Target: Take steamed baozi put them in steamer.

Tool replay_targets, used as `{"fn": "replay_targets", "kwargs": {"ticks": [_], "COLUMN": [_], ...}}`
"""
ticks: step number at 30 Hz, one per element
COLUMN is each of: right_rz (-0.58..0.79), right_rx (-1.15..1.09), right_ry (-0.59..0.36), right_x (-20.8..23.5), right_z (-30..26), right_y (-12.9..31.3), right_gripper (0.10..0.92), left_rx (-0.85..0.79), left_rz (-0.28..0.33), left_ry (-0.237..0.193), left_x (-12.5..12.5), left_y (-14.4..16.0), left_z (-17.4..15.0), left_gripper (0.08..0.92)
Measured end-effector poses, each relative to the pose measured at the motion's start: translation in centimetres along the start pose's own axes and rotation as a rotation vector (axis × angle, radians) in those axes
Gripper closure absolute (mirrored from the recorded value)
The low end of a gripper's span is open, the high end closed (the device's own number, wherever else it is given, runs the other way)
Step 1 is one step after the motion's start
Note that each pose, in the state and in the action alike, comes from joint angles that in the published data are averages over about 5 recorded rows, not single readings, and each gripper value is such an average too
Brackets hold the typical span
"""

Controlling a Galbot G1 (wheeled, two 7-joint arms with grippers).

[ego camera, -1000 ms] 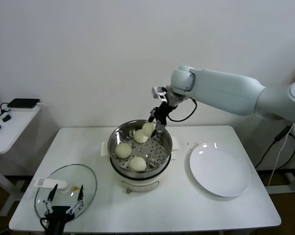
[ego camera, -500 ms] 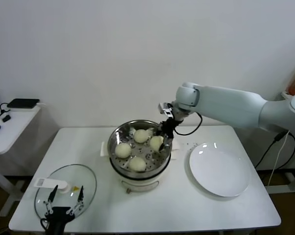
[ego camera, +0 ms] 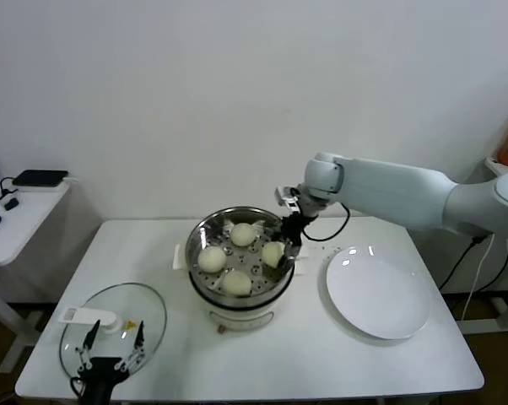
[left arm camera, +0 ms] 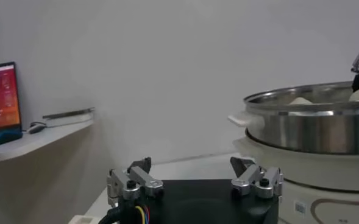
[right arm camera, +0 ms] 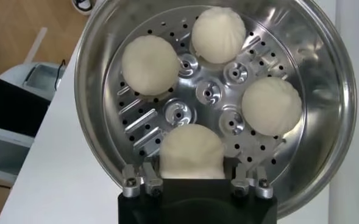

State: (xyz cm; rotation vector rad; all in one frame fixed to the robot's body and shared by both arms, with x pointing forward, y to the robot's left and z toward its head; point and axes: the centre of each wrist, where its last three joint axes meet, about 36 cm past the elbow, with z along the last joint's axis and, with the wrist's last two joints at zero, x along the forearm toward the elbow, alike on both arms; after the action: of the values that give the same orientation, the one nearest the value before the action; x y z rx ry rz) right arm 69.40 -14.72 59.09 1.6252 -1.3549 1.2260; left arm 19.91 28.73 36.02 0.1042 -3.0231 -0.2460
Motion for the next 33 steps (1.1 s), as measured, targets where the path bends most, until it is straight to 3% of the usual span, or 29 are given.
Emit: {"fn": "replay_targets", "kwargs": {"ticks": [7, 23, 33], "right_rz": [-0.001, 0.016, 0.120], "right_rx": [0.004, 0.002, -0.012], "right_ry": [0.000, -0.039, -0.119], "right_x": [-0.2, 4.1, 8.3], "right_z": [-0.2, -1.5, 0.1], "right_y": [-0.1, -1.2, -0.6], "right_gripper": [0.207, 0.200, 0.200], "left_rx": [0.000, 0.000, 0.002], "left_rz": [0.000, 0.001, 0.003], "left_ry": [-0.001, 0.000, -0.013], "left_x": [0.0, 0.0, -0.2], "left_y": [0.0, 0.0, -0.2], "left_z": [0.0, 0.0, -0.4], "left_gripper": [0.177, 0.177, 0.177]}}
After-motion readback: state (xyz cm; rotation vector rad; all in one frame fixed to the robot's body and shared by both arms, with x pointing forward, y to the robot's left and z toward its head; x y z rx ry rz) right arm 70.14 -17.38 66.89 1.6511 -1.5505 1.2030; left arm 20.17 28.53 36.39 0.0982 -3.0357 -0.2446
